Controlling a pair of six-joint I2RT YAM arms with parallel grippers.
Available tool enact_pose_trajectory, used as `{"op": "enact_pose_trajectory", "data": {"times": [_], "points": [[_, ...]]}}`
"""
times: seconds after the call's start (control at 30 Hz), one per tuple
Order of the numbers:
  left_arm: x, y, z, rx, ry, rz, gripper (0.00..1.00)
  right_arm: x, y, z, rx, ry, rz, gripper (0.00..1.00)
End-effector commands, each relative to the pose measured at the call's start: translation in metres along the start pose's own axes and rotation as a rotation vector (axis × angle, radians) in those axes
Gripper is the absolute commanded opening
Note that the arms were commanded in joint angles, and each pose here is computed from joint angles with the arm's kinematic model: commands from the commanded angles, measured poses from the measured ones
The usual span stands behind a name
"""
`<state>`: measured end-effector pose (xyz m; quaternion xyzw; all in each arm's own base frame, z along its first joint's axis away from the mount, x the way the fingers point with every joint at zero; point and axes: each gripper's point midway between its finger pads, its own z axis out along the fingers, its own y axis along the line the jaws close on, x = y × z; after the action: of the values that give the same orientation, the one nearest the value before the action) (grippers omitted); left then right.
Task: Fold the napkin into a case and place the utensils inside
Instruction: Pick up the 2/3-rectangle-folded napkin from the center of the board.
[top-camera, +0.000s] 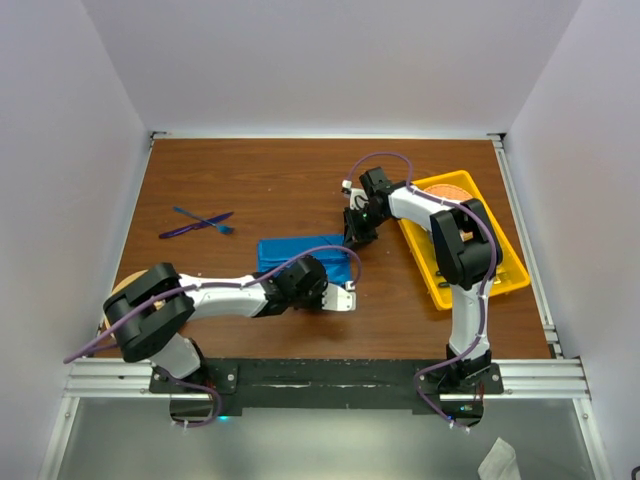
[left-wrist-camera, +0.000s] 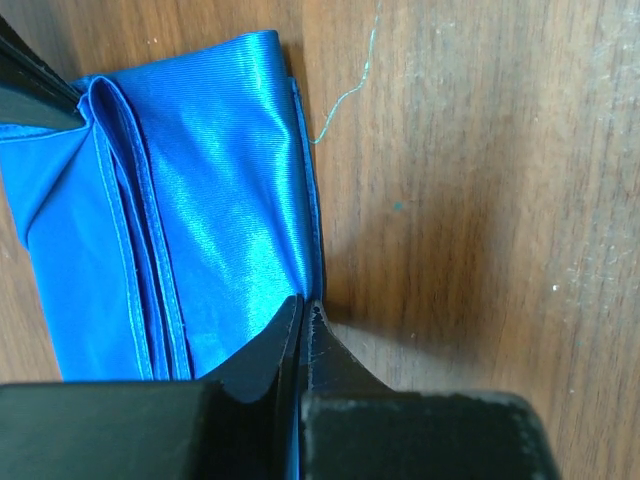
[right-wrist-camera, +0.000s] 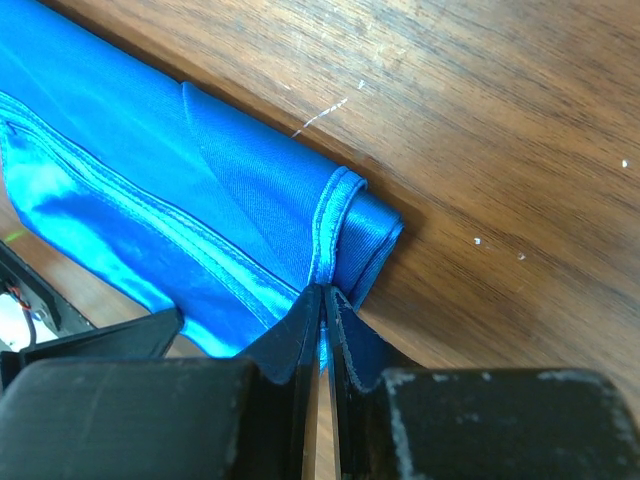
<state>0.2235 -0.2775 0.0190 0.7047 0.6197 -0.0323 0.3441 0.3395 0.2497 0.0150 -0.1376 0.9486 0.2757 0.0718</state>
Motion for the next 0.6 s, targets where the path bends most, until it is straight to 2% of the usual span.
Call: {"op": "enact_pose_trajectory", "data": {"times": [0.0, 0.03, 0.13, 0.27, 0.43, 0.47, 0.5, 0.57], "points": [[-0.006, 0.007, -0.003, 0.048, -0.005, -0.073, 0.00, 0.019, -0.058, 0.022, 0.219, 0.056, -0.049, 0.09], [-0.007, 0.005, -0.004, 0.081, -0.011, -0.093, 0.00, 0.019, -0.057, 0.022, 0.220, 0.055, -0.055, 0.09], [-0.018, 0.035, -0.010, 0.080, -0.053, -0.176, 0.00, 0.020, -0.059, 0.021, 0.223, 0.059, -0.064, 0.09], [-0.025, 0.055, -0.014, 0.114, -0.091, -0.232, 0.00, 0.020, -0.060, 0.022, 0.224, 0.058, -0.064, 0.09], [-0.029, 0.059, -0.017, 0.165, -0.119, -0.227, 0.00, 0.020, -0.058, 0.023, 0.219, 0.057, -0.059, 0.09], [-0.029, 0.056, -0.017, 0.175, -0.122, -0.224, 0.03, 0.019, -0.059, 0.023, 0.220, 0.055, -0.057, 0.09], [-0.028, 0.053, -0.018, 0.182, -0.125, -0.223, 0.12, 0.020, -0.058, 0.023, 0.219, 0.059, -0.057, 0.09], [-0.022, 0.040, -0.017, 0.209, -0.110, -0.229, 0.22, 0.019, -0.058, 0.022, 0.218, 0.055, -0.061, 0.09]]}}
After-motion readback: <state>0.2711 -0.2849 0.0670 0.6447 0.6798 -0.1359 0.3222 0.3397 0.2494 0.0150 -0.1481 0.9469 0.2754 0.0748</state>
